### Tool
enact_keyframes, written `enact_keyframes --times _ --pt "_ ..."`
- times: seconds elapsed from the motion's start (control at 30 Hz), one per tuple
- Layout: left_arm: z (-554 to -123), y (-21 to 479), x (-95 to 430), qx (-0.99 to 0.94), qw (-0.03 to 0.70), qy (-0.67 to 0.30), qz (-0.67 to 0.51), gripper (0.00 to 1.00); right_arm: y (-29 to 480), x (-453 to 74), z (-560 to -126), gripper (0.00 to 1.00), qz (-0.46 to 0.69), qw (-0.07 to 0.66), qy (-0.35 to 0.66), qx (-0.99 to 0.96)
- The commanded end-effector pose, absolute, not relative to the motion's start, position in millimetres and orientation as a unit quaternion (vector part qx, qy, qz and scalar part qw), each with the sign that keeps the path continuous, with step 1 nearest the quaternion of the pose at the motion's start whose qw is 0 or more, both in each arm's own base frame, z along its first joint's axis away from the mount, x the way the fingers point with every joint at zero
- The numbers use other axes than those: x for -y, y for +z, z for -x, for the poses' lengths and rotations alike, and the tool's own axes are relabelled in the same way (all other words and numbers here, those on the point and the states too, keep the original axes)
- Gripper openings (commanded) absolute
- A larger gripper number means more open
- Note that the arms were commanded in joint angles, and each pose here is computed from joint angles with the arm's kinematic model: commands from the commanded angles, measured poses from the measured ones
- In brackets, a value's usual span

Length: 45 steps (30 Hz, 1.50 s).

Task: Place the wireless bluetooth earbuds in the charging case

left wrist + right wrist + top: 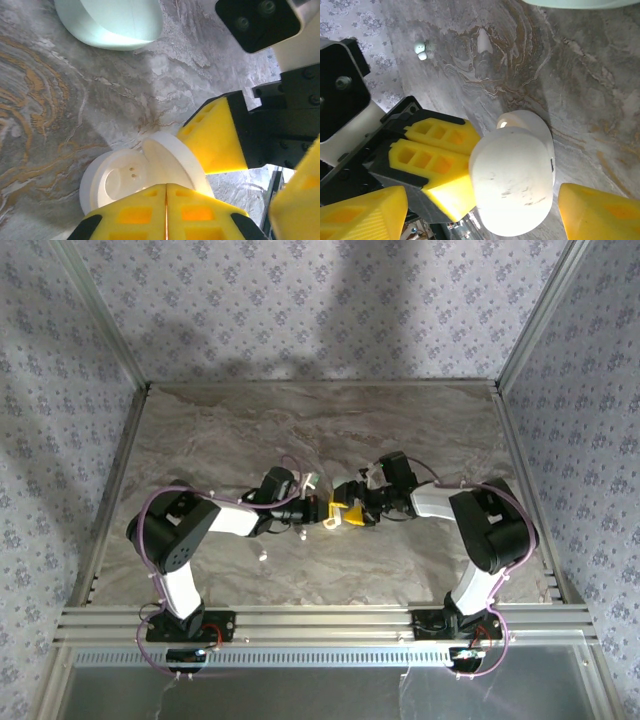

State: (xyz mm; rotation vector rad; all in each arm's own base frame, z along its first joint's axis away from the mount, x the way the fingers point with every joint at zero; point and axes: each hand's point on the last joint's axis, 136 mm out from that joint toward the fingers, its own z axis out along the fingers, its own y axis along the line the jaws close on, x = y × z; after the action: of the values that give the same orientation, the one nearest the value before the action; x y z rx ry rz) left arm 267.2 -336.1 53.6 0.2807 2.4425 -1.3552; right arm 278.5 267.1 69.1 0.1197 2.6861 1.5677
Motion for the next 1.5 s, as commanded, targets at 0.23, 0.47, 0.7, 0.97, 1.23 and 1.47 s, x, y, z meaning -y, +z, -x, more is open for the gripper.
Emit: enact_keyframes --times 0.23,0.47,0.7,0.97,1.23,1.47 --pt "-265 68 345 -0.848 0.176 -0.486 -0.121 0.14 83 -247 -276 0.84 -0.033 0.043 0.474 -0.879" --pt "-279 89 316 -0.850 0.228 -0.462 -0.107 0.29 86 -225 -272 0.89 -0.007 0.080 0.394 -0.915" --pt "-294 117 263 -0.854 0.314 -0.409 -0.072 0.73 77 -213 -264 0.94 0.056 0.114 0.277 -0.952" --pt "-305 130 213 -0.858 0.370 -0.356 -0.022 1.00 62 -229 -255 0.96 0.131 0.117 0.194 -0.965" --pt "-309 130 201 -0.858 0.377 -0.348 -0.003 1.00 41 -229 -254 0.91 0.162 0.103 0.100 -0.976" --pt "-309 129 201 -0.858 0.376 -0.349 0.000 1.00 40 -220 -262 0.86 0.145 0.109 0.067 -0.981"
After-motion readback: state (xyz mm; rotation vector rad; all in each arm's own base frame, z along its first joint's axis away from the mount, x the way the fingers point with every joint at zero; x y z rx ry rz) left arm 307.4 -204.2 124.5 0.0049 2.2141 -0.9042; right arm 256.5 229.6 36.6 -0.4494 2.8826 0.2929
